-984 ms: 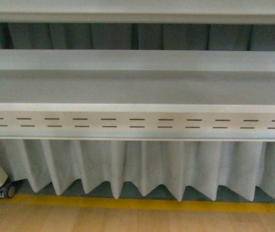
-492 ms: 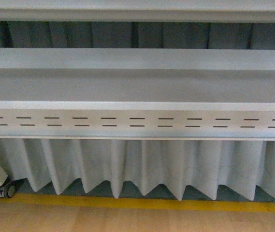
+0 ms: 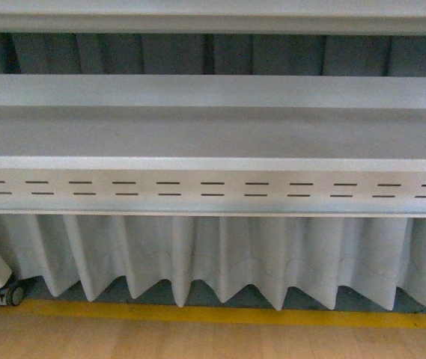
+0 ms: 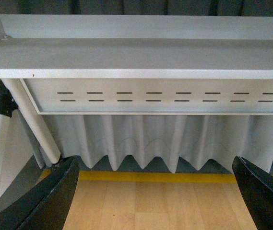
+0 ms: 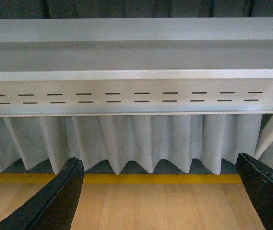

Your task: Wind up and store yellow beetle toy

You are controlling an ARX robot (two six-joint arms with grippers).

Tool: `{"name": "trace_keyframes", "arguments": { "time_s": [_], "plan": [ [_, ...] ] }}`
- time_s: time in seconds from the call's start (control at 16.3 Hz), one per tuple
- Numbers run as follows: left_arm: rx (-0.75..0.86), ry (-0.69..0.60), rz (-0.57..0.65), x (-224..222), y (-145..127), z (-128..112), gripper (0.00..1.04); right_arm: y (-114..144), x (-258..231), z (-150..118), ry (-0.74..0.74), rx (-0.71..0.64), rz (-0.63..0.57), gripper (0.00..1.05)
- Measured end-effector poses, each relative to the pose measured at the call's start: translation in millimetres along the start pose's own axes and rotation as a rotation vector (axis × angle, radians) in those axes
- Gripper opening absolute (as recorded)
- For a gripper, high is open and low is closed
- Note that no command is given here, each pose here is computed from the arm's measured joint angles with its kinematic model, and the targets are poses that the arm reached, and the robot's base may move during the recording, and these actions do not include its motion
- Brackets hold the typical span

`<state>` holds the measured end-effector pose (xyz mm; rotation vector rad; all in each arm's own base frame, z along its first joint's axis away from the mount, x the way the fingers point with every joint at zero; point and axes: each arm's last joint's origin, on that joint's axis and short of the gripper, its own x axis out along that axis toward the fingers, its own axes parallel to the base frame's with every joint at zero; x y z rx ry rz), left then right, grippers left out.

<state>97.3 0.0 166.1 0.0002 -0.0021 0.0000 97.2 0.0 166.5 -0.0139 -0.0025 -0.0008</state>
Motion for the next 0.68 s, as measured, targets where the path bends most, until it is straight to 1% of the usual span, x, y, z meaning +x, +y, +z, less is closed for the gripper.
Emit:
{"name": "trace_keyframes", "arguments": {
  "time_s": [0.68],
  "plan": [
    [0.0,0.0,0.0,0.0,0.0,0.0,0.98,0.0,0.0,0.0,0.0,0.0,0.0,0.98]
  ]
}}
